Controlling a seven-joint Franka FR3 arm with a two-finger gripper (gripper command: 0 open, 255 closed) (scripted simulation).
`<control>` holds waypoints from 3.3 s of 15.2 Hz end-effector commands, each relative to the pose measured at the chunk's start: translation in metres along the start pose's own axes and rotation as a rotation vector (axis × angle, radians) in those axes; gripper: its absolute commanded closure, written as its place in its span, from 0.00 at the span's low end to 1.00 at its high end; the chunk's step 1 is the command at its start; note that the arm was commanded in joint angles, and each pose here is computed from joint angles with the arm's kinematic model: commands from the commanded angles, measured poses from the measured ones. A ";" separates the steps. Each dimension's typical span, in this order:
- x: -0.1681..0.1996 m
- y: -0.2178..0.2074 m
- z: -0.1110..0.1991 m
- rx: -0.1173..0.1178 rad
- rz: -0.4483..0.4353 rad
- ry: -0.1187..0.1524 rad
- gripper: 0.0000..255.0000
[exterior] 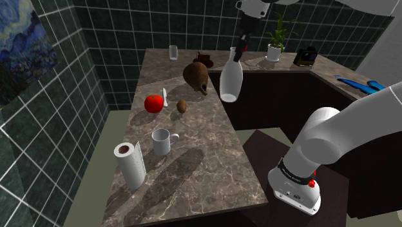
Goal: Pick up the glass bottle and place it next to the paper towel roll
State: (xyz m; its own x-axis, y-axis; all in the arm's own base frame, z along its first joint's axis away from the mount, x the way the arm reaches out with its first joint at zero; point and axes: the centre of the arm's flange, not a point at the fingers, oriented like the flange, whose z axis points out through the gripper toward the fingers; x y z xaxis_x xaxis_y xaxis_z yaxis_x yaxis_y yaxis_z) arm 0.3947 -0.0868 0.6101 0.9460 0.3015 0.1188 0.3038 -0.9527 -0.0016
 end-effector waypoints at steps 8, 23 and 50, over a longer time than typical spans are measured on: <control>0.005 0.000 -0.048 0.000 0.000 0.000 1.00; 0.014 0.000 -0.127 0.000 0.000 0.000 1.00; 0.109 -0.317 -0.124 0.000 0.000 0.000 1.00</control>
State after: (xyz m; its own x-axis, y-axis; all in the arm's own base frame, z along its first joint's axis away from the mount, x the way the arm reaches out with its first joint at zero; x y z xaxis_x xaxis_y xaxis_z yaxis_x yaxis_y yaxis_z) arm 0.3859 0.2286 0.7455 0.9456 0.3030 0.1182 0.3051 -0.9523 -0.0001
